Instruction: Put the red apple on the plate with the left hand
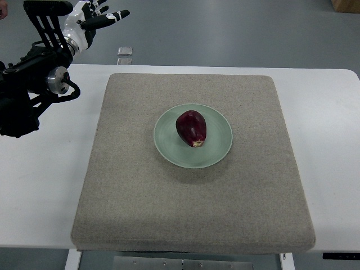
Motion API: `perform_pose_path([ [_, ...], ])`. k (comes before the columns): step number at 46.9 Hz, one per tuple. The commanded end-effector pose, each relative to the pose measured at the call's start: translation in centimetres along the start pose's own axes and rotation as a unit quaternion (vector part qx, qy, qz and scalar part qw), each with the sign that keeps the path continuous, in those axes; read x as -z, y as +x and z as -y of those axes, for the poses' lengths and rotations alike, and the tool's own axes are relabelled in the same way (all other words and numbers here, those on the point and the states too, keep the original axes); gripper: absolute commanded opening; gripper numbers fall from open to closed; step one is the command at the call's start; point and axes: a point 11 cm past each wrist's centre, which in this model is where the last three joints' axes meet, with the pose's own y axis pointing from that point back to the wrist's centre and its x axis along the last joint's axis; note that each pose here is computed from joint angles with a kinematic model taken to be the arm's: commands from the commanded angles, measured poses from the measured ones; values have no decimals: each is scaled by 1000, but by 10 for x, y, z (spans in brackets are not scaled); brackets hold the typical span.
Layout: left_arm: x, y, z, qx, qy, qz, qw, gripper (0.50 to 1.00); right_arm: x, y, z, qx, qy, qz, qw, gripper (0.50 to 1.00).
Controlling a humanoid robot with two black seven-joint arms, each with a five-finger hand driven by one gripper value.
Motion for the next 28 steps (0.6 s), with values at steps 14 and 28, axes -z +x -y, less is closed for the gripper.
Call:
perform_pose_path([
  [14,22,16,-5,-23,4,-119,993,992,0,0,0,0,0,0,1000,962],
  [28,44,17,-5,-21,62,-188,980,992,0,0,0,0,0,0,1000,964],
])
